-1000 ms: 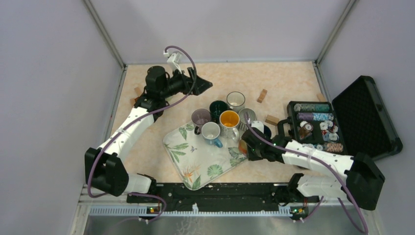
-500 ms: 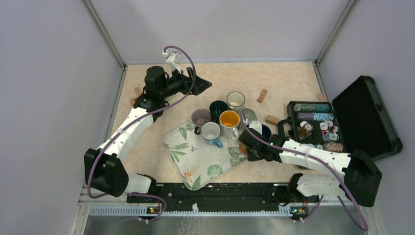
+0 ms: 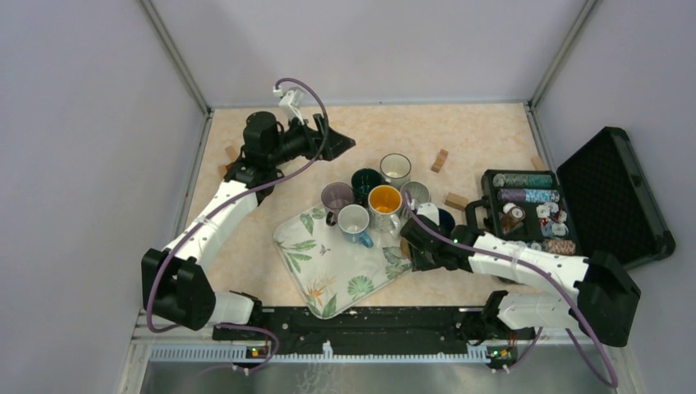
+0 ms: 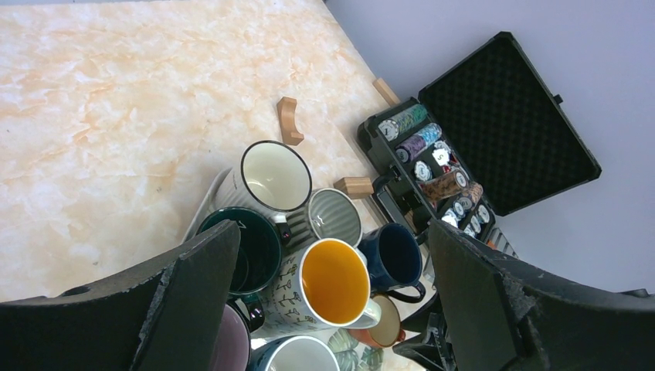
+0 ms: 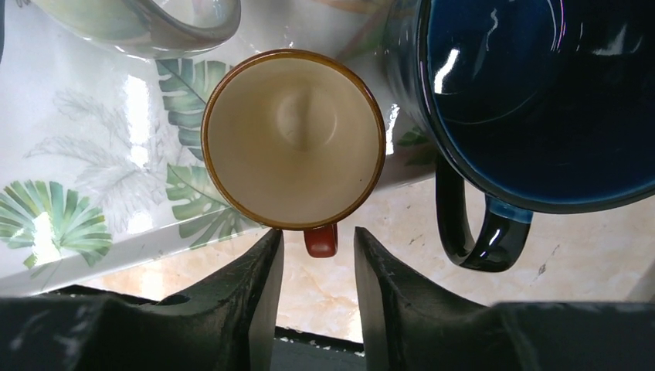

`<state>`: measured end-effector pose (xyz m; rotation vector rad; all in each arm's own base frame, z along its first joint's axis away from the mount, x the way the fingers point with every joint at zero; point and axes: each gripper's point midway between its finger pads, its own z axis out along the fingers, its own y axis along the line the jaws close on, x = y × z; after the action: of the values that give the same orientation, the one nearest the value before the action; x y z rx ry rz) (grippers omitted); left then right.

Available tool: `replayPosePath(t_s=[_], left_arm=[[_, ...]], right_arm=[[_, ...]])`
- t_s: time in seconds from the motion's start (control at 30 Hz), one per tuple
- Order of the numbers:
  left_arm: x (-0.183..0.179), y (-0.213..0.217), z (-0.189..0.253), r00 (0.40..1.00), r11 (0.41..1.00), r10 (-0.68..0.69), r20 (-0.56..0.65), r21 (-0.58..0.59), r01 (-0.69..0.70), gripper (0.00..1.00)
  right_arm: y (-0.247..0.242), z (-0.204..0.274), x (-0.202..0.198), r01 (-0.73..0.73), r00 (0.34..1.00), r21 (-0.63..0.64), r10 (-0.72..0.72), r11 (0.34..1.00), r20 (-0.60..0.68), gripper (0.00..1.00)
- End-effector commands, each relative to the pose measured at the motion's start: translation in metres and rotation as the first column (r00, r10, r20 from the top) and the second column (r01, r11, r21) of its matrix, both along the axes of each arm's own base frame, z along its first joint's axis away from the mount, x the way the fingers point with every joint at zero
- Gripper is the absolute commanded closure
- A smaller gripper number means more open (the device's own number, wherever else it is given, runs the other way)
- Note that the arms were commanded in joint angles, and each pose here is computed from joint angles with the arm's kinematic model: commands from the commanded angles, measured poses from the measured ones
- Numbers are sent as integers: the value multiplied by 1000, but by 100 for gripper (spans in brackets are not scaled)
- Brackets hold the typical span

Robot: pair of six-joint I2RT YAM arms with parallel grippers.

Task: Turn the mug right side up
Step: Place the cup on the tray.

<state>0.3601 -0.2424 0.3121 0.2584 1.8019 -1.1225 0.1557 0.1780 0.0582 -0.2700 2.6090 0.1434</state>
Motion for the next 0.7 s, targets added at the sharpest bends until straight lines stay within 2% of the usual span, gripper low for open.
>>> replayPosePath(t_s=[0.0, 0.2, 0.3, 0.4, 0.53, 0.67], left_arm=[[-5, 6, 16, 998, 1000, 16, 55, -6, -16, 2], [-4, 10, 16, 998, 999, 37, 51, 1, -37, 2], [-3, 12, 16, 998, 999, 52, 47, 9, -52, 2], [1, 16, 14, 996, 996, 84, 33, 26, -85, 2], [8, 30, 6, 984, 981, 178, -3, 75, -178, 2], [18, 55, -8, 941, 933, 336, -49, 155, -325, 2]], right_arm=[[19, 27, 7, -35, 998, 64, 32, 997, 46, 59], [20, 52, 7, -61, 996, 101, 54, 993, 78, 47], [22, 67, 6, -78, 993, 125, 67, 989, 94, 38], [25, 88, 7, -99, 989, 157, 79, 983, 124, 25], [32, 124, 20, -142, 973, 188, 102, 972, 206, 5], [43, 150, 42, -179, 959, 255, 112, 950, 259, 1]])
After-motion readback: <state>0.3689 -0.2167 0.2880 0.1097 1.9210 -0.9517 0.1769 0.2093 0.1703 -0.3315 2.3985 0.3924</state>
